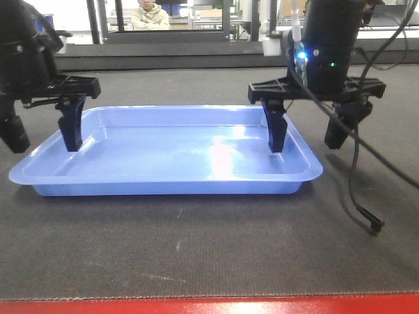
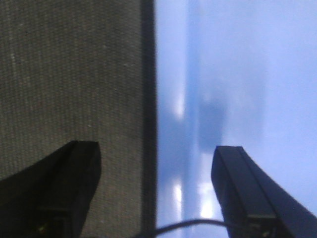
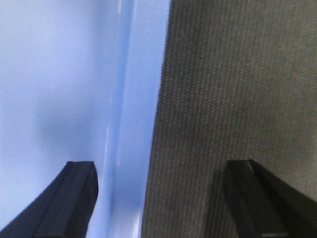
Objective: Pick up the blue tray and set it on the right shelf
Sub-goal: 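Close both grippers on the tray's opposite side rims, then lift the tray off the table with both grippers, then hold the tray raised in both grippers while the base drives to the shelf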
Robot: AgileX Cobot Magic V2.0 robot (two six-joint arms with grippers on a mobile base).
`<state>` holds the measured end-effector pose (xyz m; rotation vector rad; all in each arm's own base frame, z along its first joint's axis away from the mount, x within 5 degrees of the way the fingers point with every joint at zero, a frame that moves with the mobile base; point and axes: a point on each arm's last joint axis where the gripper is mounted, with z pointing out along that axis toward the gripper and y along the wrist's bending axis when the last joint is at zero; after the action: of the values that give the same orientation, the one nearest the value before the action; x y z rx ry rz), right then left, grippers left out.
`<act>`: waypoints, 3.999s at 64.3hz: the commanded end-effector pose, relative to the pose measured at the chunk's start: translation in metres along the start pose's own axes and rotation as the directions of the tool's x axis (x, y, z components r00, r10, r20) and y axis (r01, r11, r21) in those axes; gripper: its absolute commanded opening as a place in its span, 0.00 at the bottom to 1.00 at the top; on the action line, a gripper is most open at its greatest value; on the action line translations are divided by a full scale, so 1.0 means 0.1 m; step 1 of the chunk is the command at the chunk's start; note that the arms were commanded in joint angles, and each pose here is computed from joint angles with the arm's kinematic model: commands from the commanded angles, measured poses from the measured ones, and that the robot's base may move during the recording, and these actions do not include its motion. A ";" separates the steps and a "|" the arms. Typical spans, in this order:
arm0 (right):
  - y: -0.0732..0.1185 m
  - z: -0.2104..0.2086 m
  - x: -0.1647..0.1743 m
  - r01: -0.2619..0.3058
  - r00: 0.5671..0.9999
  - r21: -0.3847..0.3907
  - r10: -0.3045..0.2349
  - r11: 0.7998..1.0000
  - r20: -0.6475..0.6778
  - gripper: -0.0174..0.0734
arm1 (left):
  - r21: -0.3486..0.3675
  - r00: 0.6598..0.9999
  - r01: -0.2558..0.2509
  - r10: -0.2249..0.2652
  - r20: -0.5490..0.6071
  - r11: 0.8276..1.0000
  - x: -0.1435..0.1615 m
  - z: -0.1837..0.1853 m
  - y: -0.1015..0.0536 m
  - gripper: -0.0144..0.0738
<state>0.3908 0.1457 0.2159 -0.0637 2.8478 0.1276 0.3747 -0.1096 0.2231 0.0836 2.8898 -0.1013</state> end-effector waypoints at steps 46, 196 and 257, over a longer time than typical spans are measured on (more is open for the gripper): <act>0.11 -0.30 -0.09 0.027 0.995 -0.029 -0.024 0.999 0.099 0.27 | 0.041 0.999 0.014 -0.016 0.032 0.999 -0.09 -0.19 0.01 0.09; -0.12 -2.45 1.37 0.173 0.912 -0.156 -0.098 0.973 0.398 0.25 | 0.158 0.966 -0.230 0.205 0.161 0.960 1.17 -2.06 -0.42 0.11; -0.12 -2.45 1.37 0.173 0.912 -0.156 -0.098 0.973 0.398 0.25 | 0.158 0.966 -0.230 0.205 0.161 0.960 1.17 -2.06 -0.42 0.11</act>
<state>0.1937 0.1056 0.3913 -0.2057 2.5433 0.2908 0.2210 -0.1328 0.3839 0.3495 2.6878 -0.3217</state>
